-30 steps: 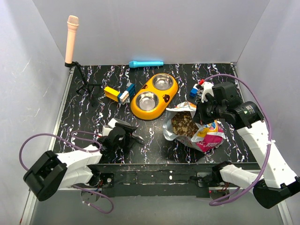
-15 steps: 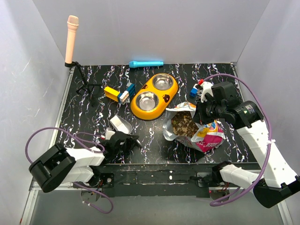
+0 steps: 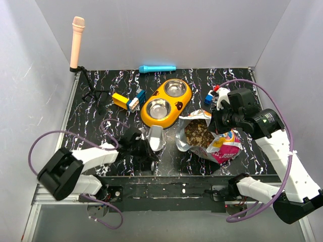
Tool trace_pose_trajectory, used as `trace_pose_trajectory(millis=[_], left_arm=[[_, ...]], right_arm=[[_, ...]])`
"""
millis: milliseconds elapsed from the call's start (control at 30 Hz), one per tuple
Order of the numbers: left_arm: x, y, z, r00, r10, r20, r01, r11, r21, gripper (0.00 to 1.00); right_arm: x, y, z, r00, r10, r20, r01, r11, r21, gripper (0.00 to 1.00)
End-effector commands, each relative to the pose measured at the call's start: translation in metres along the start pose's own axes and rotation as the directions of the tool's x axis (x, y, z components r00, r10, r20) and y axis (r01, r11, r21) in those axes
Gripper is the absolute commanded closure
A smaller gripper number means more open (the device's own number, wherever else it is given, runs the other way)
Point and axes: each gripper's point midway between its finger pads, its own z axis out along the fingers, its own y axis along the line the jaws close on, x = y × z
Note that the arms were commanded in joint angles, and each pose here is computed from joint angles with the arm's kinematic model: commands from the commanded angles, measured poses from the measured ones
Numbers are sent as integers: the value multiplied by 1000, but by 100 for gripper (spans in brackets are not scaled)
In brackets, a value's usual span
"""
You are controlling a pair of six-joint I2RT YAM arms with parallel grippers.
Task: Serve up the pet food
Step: Adjust the spatula at the center of the board.
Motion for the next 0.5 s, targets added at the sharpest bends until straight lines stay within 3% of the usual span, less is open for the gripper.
trace_pose_trajectory(millis=[0, 133, 233, 300, 467], left_arm=[[48, -12, -9, 878, 314, -362, -267, 948, 173, 100], [50, -9, 8, 788, 400, -468, -340, 916, 210, 97], [44, -19, 18, 750, 439, -495, -356, 899, 257, 73], [38, -22, 25, 741, 453, -495, -376, 891, 253, 55], [20, -17, 27, 778, 459, -429, -422, 888, 184, 38]], right_arm=[[-42, 32, -35, 979, -30, 201, 53, 993, -110, 99], [-46, 36, -36, 979, -18, 205, 45, 991, -124, 99], [-47, 37, -39, 978, -15, 207, 42, 991, -127, 99], [-46, 36, -40, 978, -18, 206, 43, 992, -118, 99], [-43, 34, -40, 981, -13, 196, 35, 993, -110, 99]])
